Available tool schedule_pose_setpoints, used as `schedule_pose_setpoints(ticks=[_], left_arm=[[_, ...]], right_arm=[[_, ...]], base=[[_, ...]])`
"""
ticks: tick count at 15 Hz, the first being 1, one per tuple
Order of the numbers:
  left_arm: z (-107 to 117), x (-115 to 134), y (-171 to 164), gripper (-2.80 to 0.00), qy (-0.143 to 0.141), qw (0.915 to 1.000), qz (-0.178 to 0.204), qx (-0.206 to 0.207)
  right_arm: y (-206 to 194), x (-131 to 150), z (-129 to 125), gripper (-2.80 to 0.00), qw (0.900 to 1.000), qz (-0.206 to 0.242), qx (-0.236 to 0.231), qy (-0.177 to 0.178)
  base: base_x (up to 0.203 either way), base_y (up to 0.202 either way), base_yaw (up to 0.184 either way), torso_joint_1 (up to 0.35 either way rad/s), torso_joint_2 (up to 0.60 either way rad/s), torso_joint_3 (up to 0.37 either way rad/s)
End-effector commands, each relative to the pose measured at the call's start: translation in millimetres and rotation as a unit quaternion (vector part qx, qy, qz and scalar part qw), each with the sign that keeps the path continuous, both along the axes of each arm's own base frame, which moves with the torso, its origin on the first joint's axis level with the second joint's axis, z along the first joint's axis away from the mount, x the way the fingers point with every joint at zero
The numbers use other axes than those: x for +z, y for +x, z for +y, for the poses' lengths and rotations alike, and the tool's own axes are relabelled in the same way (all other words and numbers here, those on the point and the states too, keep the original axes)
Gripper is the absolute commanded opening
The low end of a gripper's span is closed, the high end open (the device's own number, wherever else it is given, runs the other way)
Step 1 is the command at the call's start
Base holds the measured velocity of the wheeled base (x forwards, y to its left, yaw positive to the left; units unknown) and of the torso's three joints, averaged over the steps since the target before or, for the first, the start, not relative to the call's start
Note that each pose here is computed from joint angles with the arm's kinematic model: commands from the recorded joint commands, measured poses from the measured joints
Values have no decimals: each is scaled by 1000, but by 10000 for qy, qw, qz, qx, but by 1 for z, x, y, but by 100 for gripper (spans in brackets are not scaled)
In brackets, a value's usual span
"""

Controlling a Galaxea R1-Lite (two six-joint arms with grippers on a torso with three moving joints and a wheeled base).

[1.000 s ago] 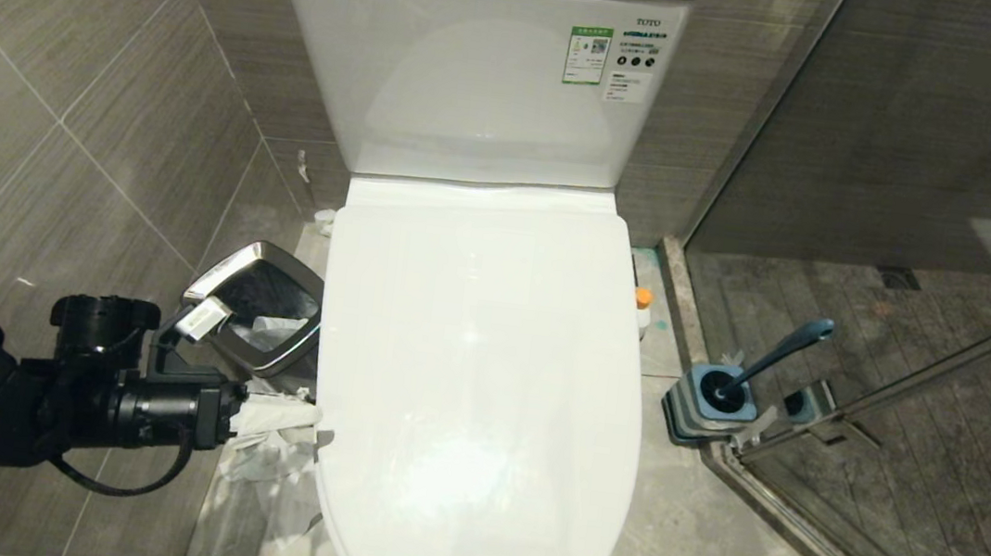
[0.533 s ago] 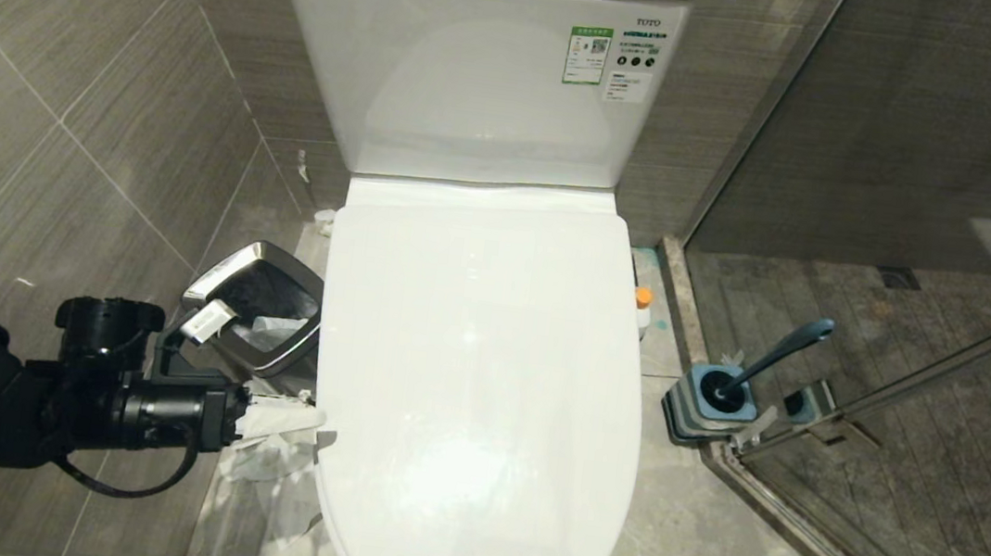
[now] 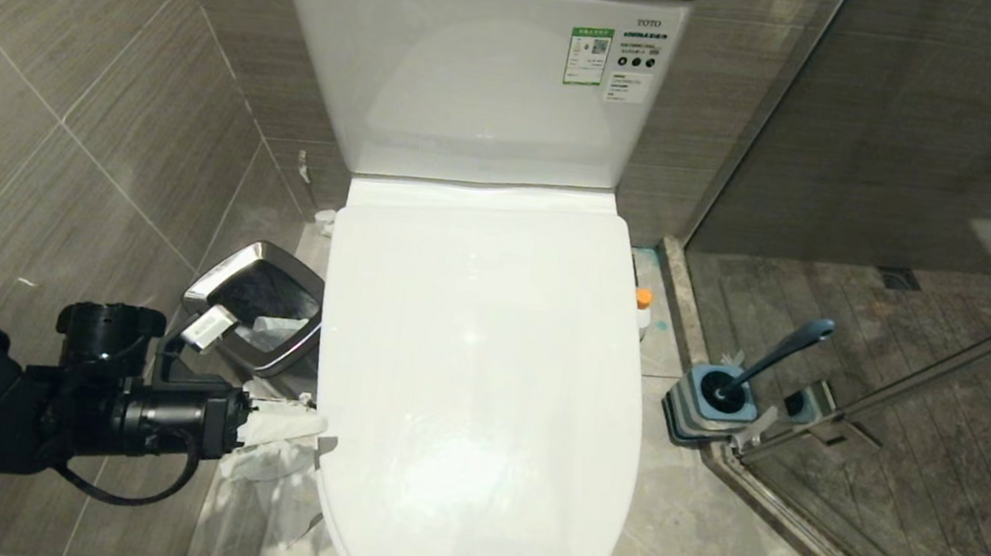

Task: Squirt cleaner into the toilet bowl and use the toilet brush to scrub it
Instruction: Use the left hand to lift the toilet lid slightly

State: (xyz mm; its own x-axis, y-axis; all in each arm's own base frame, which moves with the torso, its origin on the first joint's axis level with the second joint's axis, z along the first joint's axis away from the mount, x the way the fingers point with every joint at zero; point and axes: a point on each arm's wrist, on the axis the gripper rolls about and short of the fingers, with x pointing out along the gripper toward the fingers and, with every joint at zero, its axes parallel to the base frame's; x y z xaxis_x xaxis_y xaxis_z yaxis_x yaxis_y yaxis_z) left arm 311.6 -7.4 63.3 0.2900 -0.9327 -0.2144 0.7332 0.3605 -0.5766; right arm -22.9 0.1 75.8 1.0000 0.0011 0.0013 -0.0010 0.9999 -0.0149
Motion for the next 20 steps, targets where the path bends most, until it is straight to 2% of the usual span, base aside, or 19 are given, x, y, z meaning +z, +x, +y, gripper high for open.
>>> schedule_pose_setpoints(ticks=[1,7,17,20], left_arm=[[-3,-2,-1,0,30,10000,-11,-41],[-13,-5,-1,0,80,9998,29,-161],[-13,-16,0,0,236,9990,383,2],[-13,-15,-5,0,229,9976,647,-12]], right_arm=[[0,0,0,-280,10000,-1,2,-2],[0,0,0,-280,10000,-1,2,-2],[0,0,0,-280,10000,-1,2,-2],[0,0,0,-280,10000,-1,2,-2]], base=[[0,0,0,0,0,0],[0,0,0,0,0,0],[0,0,0,0,0,0],[0,0,0,0,0,0]])
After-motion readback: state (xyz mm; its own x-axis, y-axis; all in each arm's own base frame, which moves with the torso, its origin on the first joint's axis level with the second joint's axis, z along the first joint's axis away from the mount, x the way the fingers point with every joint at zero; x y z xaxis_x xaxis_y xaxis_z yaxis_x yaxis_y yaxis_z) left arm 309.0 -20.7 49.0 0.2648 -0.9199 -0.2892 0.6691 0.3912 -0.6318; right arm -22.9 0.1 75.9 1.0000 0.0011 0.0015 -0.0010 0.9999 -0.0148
